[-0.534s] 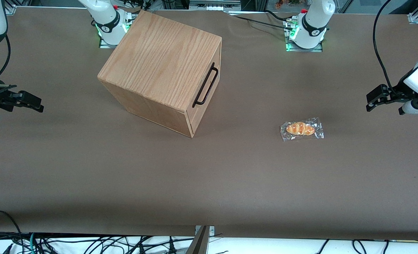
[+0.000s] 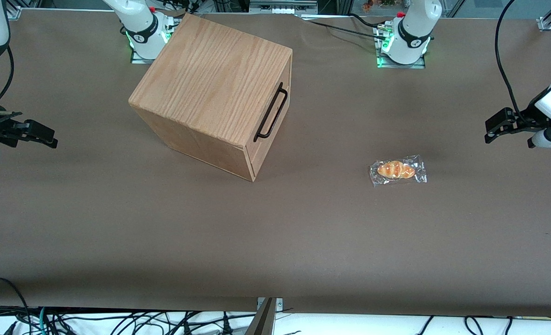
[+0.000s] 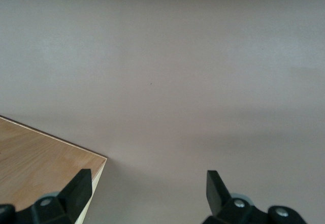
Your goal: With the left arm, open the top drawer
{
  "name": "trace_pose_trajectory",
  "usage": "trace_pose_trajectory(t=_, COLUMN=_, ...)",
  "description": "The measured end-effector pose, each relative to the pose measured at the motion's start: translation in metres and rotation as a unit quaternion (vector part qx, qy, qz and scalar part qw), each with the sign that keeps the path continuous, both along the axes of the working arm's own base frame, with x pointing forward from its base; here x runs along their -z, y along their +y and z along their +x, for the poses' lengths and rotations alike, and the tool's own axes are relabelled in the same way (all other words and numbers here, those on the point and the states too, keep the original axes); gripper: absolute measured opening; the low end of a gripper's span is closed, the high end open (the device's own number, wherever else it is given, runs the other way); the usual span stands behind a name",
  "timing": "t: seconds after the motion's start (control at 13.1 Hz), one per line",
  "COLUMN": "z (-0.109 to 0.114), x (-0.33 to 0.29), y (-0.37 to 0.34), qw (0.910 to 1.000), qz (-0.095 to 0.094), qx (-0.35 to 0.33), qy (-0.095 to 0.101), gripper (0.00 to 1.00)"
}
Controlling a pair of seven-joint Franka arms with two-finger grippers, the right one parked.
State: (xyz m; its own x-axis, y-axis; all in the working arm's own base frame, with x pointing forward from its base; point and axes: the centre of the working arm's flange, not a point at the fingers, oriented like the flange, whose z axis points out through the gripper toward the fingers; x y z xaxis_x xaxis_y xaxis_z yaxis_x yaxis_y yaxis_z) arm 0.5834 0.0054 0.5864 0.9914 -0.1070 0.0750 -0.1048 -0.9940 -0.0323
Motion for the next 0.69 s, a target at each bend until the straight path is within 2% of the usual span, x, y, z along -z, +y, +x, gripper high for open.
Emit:
trace_pose_trajectory(t=0.23, z=-0.002, x=0.001, y=0.001, qw=0.9999, qz=0.001, qx=0.013, qy=0.008, gripper=1.0)
trace_pose_trajectory(t=0.46, z=-0.006, x=0.005, y=0.007, qw=0.9995, qz=0.001, qx=0.01, qy=0.03, gripper=1.0)
trace_pose_trajectory(t=0.69, z=-0.009, x=0.008, y=0.011, qw=0.9991, qz=0.0, qx=0.007, qy=0.043, gripper=1.0)
